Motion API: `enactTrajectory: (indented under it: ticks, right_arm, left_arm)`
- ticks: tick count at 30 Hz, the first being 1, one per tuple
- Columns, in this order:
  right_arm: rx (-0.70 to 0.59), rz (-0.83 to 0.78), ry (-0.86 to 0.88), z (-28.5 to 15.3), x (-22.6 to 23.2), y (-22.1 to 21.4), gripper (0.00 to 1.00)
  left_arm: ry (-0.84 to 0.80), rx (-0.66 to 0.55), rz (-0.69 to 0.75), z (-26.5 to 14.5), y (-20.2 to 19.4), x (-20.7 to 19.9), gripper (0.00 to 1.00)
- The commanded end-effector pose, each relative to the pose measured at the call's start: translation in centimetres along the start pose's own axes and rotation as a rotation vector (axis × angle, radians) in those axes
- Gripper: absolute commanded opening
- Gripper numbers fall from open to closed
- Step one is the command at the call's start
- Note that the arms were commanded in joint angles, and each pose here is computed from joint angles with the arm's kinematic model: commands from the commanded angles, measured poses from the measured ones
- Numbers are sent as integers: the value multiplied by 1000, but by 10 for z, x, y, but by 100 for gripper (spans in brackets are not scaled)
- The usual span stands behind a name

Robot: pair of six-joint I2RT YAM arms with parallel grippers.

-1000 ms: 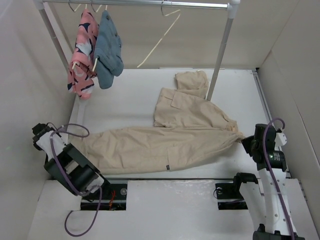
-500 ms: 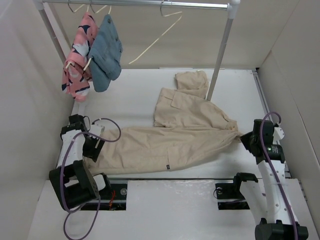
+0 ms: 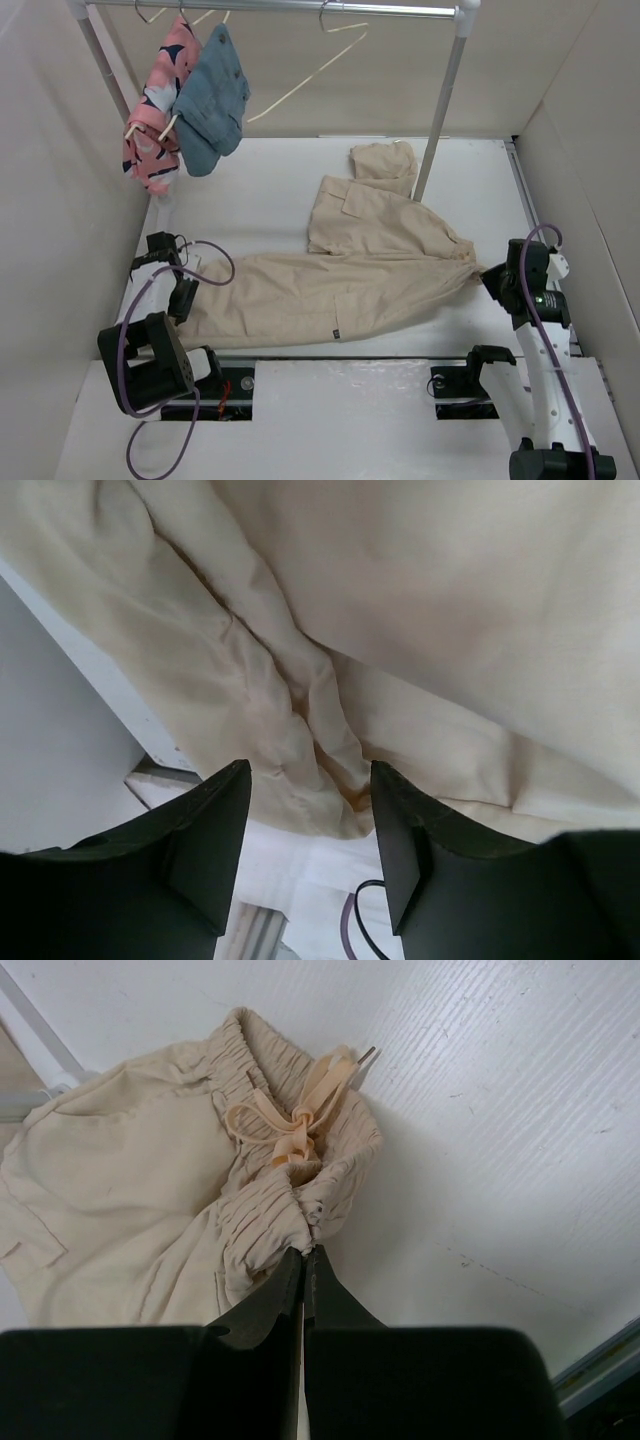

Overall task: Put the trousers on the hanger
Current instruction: Flatten out the trousers at the center of the board.

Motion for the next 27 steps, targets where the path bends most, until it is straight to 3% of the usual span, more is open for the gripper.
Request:
enactTrajectory:
  ticks: [1, 8, 9, 12, 18, 19, 24, 27]
  right_arm:
    - [-72, 16, 30, -5, 7, 16, 0]
    - [-92, 19, 21, -7, 6, 20, 0]
    - [-85, 16, 15, -5, 6, 19, 0]
    - [-91, 17, 8, -5, 6, 20, 0]
    - [-176, 21, -42, -6, 16, 50, 0]
    - [-238, 4, -64, -13, 28, 77, 0]
    - [-333, 16, -49, -42, 46, 118, 0]
    - [-335, 16, -88, -46, 36, 116, 0]
  left_arm:
    - [32, 71, -26, 8, -21, 2, 47]
    - [5, 136, -35, 20, -34, 12, 43]
    - [12, 149, -32, 21, -35, 13, 37]
    - [33, 113, -66, 17, -26, 24, 0]
    - [48, -101, -126, -30, 29, 58, 0]
    - [48, -192, -176, -56, 56, 74, 0]
    - [36, -269, -212, -94, 82, 91, 0]
    - [73, -208, -222, -85, 70, 100, 0]
Point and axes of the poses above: each gripper's point midway between its finger pads, its own z axis out along the fingers, its own x axis along the line the jaws close on, y = z × x, the point moved 6 cm from there along -z, back along the fingers, and after that the axes turned 12 degrees about -z, right-handed, at the moved point
